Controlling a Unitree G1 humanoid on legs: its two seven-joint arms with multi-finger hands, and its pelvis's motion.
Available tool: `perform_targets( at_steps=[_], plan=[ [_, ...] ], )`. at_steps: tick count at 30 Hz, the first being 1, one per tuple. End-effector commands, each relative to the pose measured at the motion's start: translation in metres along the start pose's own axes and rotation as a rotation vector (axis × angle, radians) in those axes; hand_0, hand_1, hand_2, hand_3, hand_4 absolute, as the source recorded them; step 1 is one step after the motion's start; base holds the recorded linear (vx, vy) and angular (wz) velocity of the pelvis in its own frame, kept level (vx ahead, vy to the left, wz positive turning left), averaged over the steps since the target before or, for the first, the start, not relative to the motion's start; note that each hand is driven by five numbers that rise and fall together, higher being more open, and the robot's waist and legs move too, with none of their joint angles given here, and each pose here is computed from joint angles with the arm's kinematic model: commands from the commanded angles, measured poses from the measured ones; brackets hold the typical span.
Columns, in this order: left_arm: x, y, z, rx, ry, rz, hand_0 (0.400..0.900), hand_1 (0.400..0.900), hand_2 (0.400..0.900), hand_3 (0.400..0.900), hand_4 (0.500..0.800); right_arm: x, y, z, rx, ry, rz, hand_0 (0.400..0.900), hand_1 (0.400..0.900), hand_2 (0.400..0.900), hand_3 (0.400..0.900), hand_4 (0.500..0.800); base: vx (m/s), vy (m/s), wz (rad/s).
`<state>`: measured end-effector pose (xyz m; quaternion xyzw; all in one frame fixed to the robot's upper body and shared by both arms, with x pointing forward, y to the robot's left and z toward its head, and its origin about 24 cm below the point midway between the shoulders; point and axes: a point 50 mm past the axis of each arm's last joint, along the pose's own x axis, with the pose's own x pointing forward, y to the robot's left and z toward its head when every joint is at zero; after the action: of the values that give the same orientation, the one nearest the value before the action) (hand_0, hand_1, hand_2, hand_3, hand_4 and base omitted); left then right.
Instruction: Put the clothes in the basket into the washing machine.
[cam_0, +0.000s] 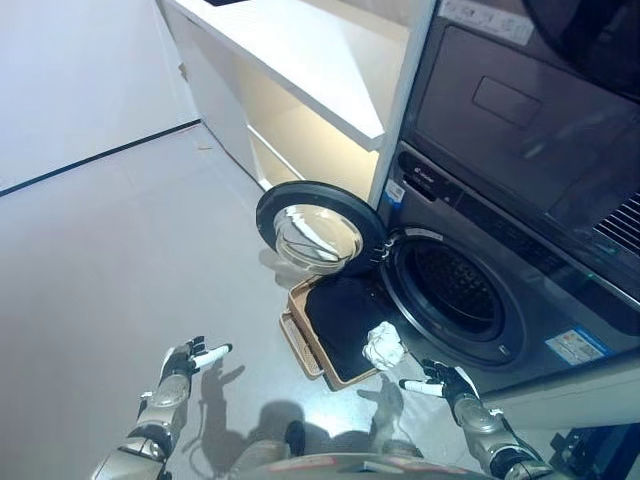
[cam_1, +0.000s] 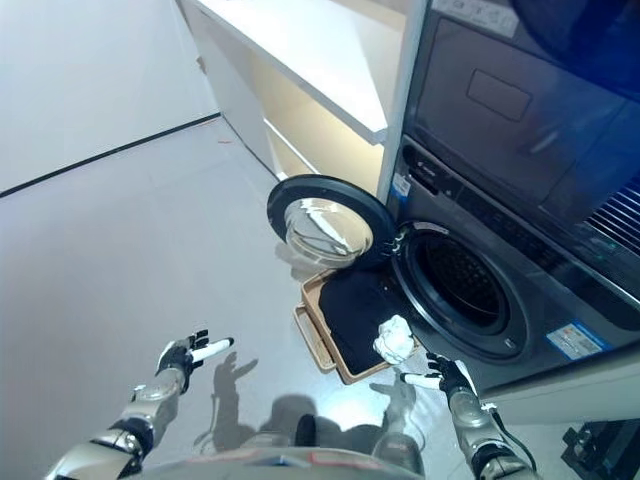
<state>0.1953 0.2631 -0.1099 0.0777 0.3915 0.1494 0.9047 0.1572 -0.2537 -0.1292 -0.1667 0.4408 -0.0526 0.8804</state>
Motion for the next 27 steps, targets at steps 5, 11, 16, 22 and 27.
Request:
perform_targets(
  at_steps=[5,11,16,22,27],
  plan=[
    [0.001,0.011,0.01,-0.031,-0.061,0.039,0.9,0.9,0.9,0.9,0.8,0.002,-0.026,0.019,-0.015,-0.09,-0.088,0.9,0.9,0.9,0.9,0.8,0.335,-0.165,0.34],
    [-0.002,-0.008,0.006,-0.017,-0.056,-0.034,0.9,0.9,0.9,0.9,0.8,-0.007,-0.034,-0.015,-0.07,0.004,-0.093,0.9,0.9,0.9,0.9,0.8,0.311,-0.152,0.87],
    [0.001,-0.024,0.041,-0.014,-0.174,-0.063,0.9,0.9,0.9,0.9,0.8,0.003,-0.057,0.028,-0.155,-0.095,-0.211,0.9,0.9,0.9,0.9,0.8,0.02,0.01,0.12],
    [0.0,-0.039,0.118,-0.041,-0.414,-0.066,0.9,0.9,0.9,0.9,0.8,0.013,-0.072,0.146,-0.6,-0.319,-0.356,0.9,0.9,0.9,0.9,0.8,-0.217,0.125,-0.05],
    [-0.009,-0.044,0.163,-0.118,-0.553,-0.072,0.9,0.9,0.9,0.9,0.8,0.008,-0.078,0.189,-0.688,-0.37,-0.436,0.9,0.9,0.9,0.9,0.8,-0.118,0.063,0.07]
  ],
)
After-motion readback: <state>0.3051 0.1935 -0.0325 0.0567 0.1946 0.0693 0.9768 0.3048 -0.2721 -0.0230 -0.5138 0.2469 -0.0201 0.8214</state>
